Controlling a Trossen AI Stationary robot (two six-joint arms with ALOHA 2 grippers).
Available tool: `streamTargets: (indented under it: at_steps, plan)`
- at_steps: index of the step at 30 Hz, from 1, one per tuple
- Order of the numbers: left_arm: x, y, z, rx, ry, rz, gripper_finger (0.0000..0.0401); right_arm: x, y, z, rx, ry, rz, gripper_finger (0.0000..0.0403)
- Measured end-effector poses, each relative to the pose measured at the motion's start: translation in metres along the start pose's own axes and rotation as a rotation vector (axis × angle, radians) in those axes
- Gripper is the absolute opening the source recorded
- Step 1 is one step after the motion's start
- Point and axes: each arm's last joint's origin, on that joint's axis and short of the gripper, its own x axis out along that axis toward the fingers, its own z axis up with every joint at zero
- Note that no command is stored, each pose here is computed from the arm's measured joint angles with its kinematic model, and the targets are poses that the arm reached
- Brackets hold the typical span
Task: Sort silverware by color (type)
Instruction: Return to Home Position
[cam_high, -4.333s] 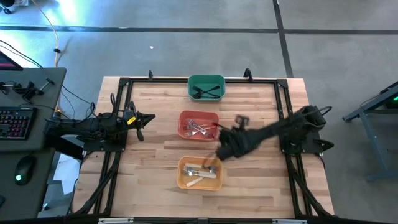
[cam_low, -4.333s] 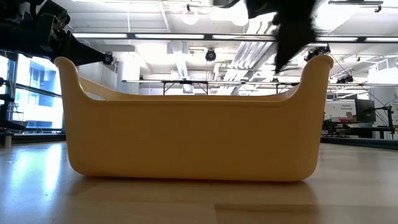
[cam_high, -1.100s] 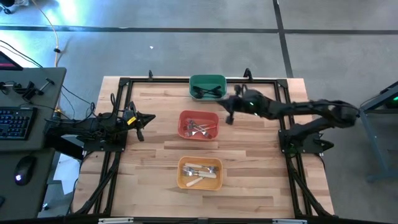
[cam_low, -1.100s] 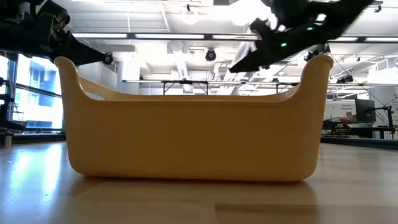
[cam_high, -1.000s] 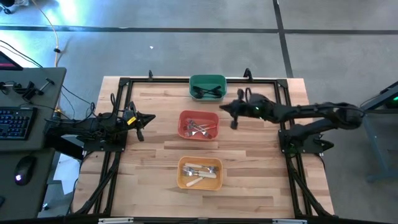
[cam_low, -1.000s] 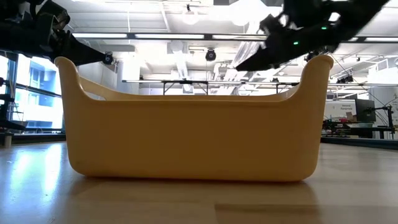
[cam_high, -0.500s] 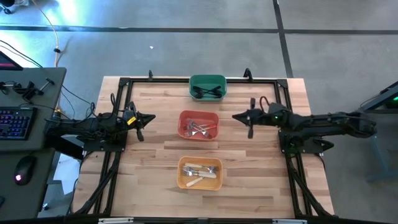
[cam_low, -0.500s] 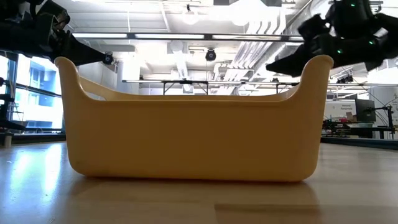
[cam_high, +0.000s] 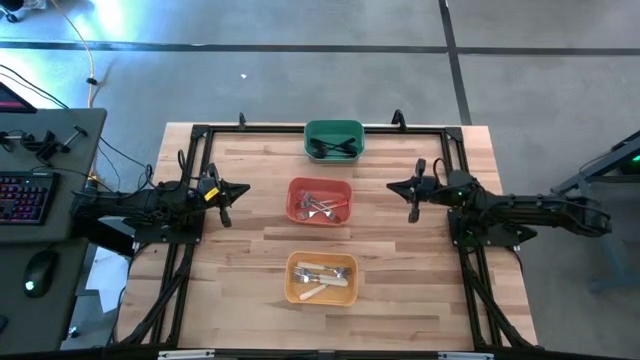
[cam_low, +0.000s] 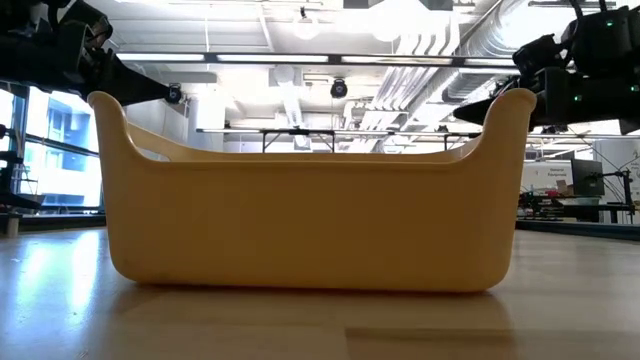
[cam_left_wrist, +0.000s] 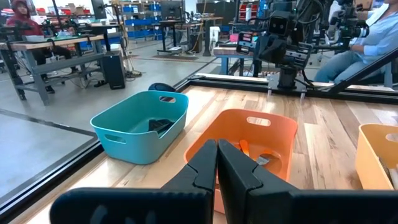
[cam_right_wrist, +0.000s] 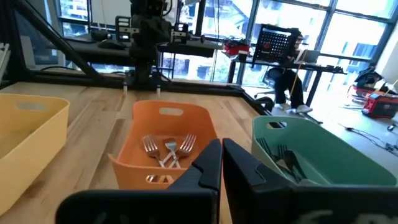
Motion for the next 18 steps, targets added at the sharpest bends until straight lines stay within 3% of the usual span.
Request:
streamTargets:
  at_steps: [18]
  plan:
    - [0.0000, 0.0000, 0.0000, 0.000, 0.000, 0.000, 0.0005, -0.0079, -0.0011, 0.0030, -0.003, -0.008, -0.042, 0.0000]
